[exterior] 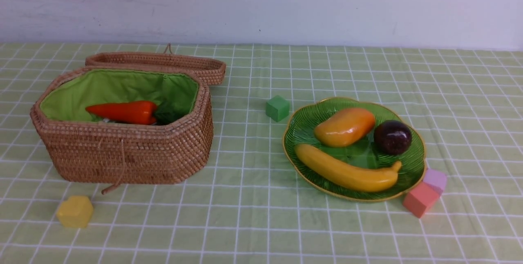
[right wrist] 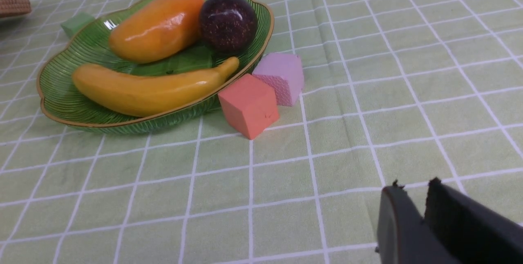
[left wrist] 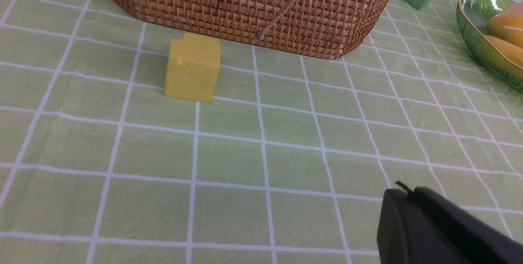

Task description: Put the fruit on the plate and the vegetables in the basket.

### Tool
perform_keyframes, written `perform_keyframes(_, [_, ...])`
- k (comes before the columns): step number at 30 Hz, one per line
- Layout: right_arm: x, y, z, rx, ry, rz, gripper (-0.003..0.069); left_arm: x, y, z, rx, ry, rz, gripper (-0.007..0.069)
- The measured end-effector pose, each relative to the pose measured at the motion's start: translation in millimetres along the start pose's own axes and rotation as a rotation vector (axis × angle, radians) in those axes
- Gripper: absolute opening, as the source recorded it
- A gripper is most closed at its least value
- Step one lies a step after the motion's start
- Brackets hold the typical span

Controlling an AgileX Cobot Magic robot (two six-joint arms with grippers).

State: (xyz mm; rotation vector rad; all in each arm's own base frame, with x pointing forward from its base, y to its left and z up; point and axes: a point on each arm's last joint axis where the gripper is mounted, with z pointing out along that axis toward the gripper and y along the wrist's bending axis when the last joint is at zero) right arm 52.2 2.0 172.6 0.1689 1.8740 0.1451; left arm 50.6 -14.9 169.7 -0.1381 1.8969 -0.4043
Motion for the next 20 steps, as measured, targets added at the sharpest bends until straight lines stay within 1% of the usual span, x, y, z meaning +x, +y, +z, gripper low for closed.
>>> perform_keyframes(20, [0.0,0.0,0.0,0.0,0.0,0.0,0.0132,0.0,0.0,0.0,0.0,0.0,0.0,-0.0003])
